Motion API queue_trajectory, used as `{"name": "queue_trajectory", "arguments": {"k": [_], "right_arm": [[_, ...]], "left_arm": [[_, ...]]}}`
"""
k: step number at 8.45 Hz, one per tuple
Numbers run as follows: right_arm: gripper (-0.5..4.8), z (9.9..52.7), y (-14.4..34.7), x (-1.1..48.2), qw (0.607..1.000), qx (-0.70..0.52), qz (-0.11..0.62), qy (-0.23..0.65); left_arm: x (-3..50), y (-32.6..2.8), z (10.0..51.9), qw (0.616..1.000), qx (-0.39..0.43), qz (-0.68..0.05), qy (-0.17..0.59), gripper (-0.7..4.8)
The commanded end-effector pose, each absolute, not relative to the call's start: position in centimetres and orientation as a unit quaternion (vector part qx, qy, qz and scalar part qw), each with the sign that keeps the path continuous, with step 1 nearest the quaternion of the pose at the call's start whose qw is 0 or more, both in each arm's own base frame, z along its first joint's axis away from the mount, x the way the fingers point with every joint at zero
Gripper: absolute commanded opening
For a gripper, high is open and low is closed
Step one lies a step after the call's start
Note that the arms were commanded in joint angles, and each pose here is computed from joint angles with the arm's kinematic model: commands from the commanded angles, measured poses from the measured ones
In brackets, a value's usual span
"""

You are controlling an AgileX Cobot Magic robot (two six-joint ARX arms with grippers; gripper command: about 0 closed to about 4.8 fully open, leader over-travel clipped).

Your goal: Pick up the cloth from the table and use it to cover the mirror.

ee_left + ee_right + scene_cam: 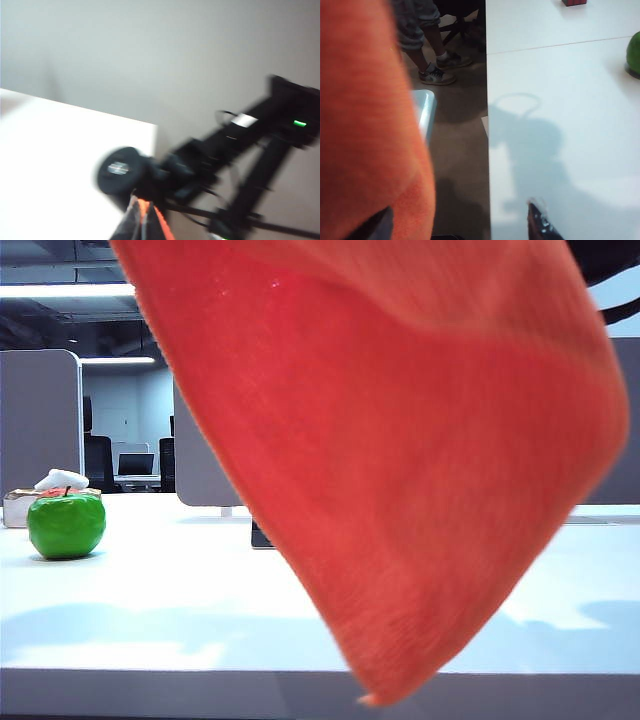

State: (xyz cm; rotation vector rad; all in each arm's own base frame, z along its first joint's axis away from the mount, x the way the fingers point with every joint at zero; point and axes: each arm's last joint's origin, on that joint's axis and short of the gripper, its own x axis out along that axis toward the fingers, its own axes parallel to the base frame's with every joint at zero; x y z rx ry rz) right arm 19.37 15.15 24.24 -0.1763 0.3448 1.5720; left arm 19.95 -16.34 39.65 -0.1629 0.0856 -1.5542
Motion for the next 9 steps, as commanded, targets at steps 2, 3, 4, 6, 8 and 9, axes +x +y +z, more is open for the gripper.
{"name": "queue_trajectory", "arguments": {"k": [2,3,4,6,8,9], "right_arm": [[3.38,24.50,15.79,18.84,0.675,-0.079,0.719,0.146],[3.38,24.50,15.96,18.69,0.672,-0.080,0.722,0.146],[3.38,24.52,16.04,18.63,0.670,-0.080,0.724,0.145],[3.38,24.53,16.22,18.48,0.667,-0.080,0.726,0.146],[3.38,24.53,16.46,18.28,0.664,-0.081,0.728,0.147],[3.38,24.55,16.53,18.20,0.663,-0.079,0.729,0.148]], "left_arm": [[20.48,-15.81,39.94,0.751,-0.065,-0.657,0.015,-0.06],[20.60,-15.80,39.84,0.764,-0.067,-0.641,0.019,-0.06],[20.70,-15.78,39.77,0.775,-0.068,-0.628,0.021,-0.06],[20.94,-15.73,39.65,0.800,-0.070,-0.595,0.024,-0.06],[21.20,-15.64,39.60,0.828,-0.066,-0.556,0.018,-0.06],[21.29,-15.60,39.59,0.837,-0.064,-0.543,0.016,-0.06]]}}
